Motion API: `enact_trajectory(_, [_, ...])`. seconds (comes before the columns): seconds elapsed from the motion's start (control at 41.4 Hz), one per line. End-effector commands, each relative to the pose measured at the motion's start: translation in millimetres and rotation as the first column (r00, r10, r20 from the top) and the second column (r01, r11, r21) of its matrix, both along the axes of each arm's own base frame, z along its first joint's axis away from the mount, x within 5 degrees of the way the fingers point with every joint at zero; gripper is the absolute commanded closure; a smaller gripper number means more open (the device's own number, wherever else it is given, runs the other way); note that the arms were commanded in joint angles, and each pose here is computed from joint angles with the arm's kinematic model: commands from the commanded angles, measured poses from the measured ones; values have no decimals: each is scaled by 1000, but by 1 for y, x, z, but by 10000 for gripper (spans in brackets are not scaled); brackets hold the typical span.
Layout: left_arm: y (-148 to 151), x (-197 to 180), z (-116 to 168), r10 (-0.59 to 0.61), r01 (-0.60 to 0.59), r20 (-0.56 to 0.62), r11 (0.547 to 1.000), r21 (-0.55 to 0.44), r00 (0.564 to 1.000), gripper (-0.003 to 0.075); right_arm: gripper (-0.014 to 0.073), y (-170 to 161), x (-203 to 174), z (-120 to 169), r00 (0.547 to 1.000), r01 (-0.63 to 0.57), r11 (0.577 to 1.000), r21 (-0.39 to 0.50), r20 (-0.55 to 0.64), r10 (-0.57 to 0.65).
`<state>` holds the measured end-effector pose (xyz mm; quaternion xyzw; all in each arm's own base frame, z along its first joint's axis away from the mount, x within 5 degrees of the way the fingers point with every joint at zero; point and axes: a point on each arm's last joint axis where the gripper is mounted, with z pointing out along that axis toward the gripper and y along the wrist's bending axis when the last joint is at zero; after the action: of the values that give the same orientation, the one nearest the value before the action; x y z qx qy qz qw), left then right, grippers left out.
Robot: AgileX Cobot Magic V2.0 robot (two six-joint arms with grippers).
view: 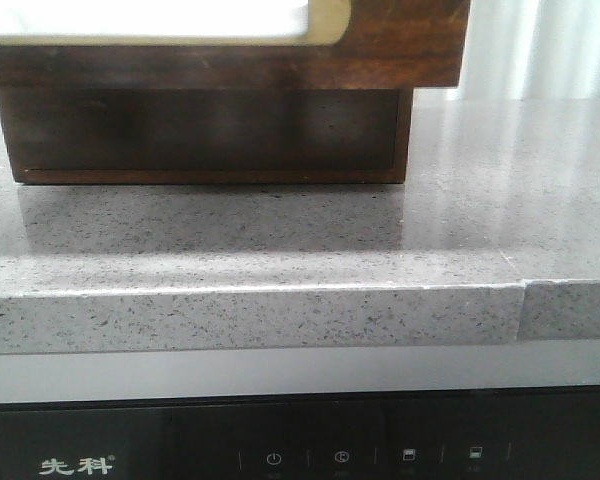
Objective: Put scissors in drawer with both arms
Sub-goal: 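Lower the scissors into the drawer and open the right gripper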
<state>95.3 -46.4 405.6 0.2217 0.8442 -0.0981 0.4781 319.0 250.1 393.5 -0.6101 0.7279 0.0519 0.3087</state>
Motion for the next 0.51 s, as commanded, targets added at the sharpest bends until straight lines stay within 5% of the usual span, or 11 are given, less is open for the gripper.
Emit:
enact_trajectory(0.0, [-2,0,16,-5,11,89,998,-59,996,209,168,-9,-10,32,995,0,997,75,102,-8])
enact_trajectory(0.242, [-2,0,16,-5,11,89,998,-59,996,209,174,-19,-24,53,992,54,988,143,102,-69])
enact_trajectory(0.484, [-2,0,16,-5,11,89,998,-59,996,209,174,-51,-62,99,969,212,931,296,63,-240])
